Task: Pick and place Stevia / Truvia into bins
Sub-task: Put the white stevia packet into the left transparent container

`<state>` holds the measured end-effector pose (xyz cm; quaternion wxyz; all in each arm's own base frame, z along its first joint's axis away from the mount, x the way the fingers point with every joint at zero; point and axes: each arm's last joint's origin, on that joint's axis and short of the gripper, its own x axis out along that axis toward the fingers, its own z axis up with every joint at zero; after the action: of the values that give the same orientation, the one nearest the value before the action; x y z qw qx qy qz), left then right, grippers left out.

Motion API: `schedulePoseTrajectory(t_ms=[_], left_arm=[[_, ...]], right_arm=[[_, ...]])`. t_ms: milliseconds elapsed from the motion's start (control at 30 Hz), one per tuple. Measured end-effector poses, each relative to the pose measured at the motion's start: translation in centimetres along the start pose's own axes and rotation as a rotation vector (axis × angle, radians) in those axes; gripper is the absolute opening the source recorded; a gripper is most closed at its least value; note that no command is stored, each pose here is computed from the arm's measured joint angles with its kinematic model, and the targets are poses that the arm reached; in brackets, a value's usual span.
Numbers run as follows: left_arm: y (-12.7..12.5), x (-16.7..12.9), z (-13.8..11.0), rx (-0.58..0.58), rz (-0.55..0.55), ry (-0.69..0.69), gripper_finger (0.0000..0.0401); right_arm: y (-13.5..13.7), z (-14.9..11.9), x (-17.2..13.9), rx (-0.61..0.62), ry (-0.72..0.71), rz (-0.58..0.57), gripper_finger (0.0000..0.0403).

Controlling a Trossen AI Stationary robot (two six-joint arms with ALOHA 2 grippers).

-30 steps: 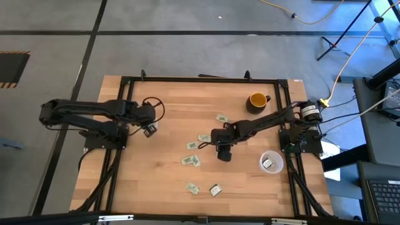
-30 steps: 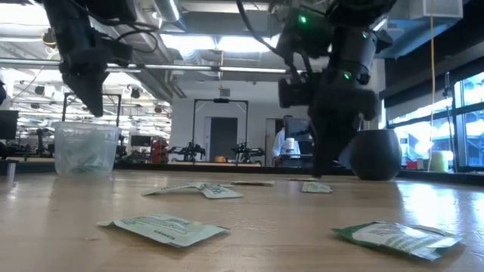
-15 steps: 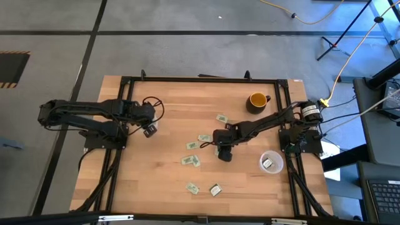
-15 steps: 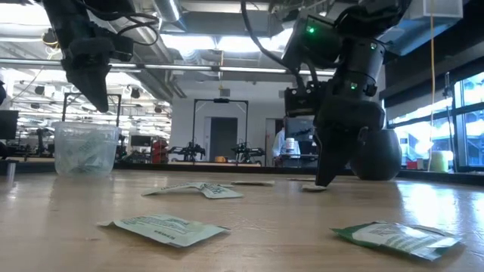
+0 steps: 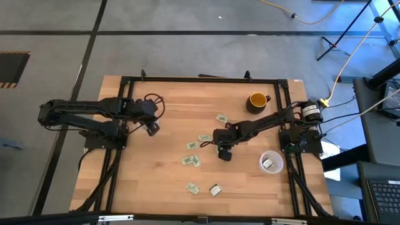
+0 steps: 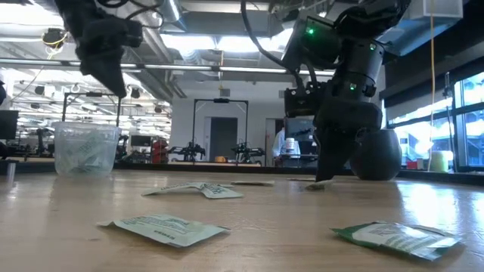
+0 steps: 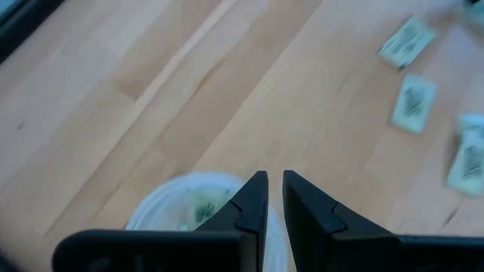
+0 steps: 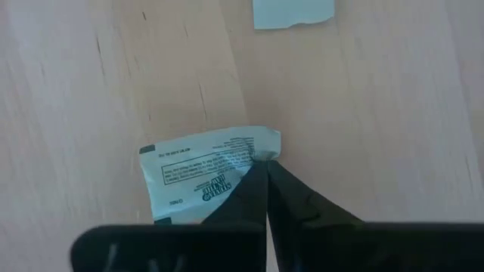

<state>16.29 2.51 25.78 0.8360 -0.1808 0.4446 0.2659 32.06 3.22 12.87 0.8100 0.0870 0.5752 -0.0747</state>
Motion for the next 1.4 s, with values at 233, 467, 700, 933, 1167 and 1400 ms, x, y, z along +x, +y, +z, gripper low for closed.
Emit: schedulePoseTrajectory(t_ms=[233,467,700,933,1167,1400], left_arm=[[-1.0,0.2,1.4,0.003,-0.113,-0.116,0.0039],[-2.0,1.7,1.8,0.047,-0.286,-0.235,0.0041],[-2.4,2.9,1.6,0.045,-0.373,-0.302,0.0056],[-2.8,5.1,0.9,0.062,-0.416,-0.28,0.0099],[-4.1,7.4,2.0,-0.073,-0.488,-0.349,0.0136],[-5.0,9.0,2.8,-0.132,-0.54,-0.398,0.0149]], right_arm=[[0.0,0.0,-0.1,0.0,-0.006,-0.001,0.0003],[0.3,1.4,-1.9,-0.052,-0.08,-0.042,0.0002],[0.7,4.0,-4.7,-0.132,-0.259,-0.269,0.0002],[2.1,6.0,-6.9,-0.226,-0.396,-0.429,0.0002],[3.1,7.1,-7.8,-0.28,-0.517,-0.47,0.0002],[3.2,7.3,-7.9,-0.29,-0.539,-0.471,0.0002]])
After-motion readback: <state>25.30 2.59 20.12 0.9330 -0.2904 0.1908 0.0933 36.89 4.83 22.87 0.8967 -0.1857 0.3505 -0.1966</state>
